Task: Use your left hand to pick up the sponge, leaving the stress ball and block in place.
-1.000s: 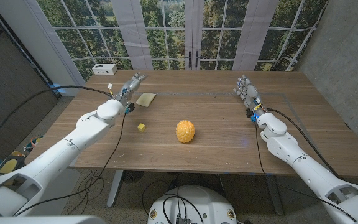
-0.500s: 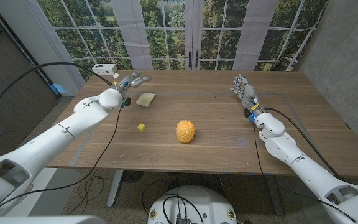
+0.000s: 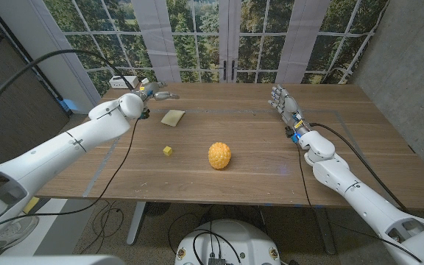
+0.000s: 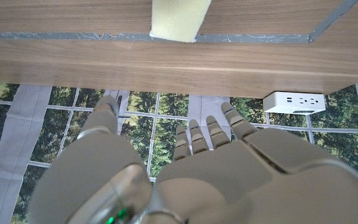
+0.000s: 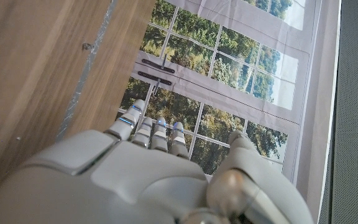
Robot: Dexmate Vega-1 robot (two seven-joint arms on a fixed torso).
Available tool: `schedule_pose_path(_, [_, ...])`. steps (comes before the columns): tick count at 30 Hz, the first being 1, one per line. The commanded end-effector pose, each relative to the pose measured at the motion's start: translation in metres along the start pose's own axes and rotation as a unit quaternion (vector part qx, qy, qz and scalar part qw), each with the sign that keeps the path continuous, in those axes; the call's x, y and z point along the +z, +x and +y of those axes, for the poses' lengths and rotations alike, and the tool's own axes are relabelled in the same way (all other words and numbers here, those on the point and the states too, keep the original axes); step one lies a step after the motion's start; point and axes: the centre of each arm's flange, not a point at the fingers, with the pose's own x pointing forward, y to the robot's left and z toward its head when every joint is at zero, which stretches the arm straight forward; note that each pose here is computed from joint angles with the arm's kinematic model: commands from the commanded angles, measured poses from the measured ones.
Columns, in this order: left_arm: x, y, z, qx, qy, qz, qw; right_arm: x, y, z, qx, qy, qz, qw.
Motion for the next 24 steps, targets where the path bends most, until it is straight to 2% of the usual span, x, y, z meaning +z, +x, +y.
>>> schedule_pose_path(1, [0.021, 0.008, 0.029, -0.014, 0.121, 0.025, 0.992, 0.004, 0.001, 0.005, 0.004, -0.008, -0.006, 0.9999])
schedule_pose_path(4, [0.028, 0.013, 0.036, -0.031, 0.140, 0.021, 0.989, 0.004, 0.000, 0.005, 0.002, -0.011, -0.005, 0.9999])
schedule_pose_path(6, [0.030, 0.014, 0.037, -0.033, 0.152, 0.019, 0.988, 0.004, 0.000, 0.005, 0.002, -0.012, -0.005, 0.9999])
schedule_pose_path(7, [0.036, 0.019, 0.039, -0.062, 0.168, 0.020, 0.984, 0.005, -0.001, 0.004, -0.001, -0.011, -0.006, 0.9999])
schedule_pose_path(9, [0.039, 0.022, 0.040, -0.074, 0.178, 0.029, 0.981, 0.004, -0.001, 0.004, -0.002, -0.010, -0.006, 0.9999])
schedule_pose_path(12, [0.045, 0.026, 0.041, -0.079, 0.203, 0.034, 0.975, 0.004, 0.000, 0.004, -0.001, -0.011, -0.007, 0.9999])
schedule_pose_path(14, [0.046, 0.027, 0.042, -0.085, 0.197, 0.035, 0.976, 0.004, 0.001, 0.005, 0.001, -0.011, -0.008, 0.9999])
schedule_pose_path(16, [0.053, 0.030, 0.044, -0.094, 0.231, 0.050, 0.967, 0.005, 0.002, 0.006, 0.003, -0.011, -0.010, 0.9999])
schedule_pose_path(19, [0.059, 0.032, 0.045, -0.117, 0.234, 0.056, 0.964, 0.006, 0.005, 0.007, 0.005, -0.013, -0.013, 0.9998])
schedule_pose_path(24, [0.065, 0.038, 0.045, -0.145, 0.264, 0.068, 0.951, 0.008, 0.008, 0.008, 0.008, -0.014, -0.016, 0.9997])
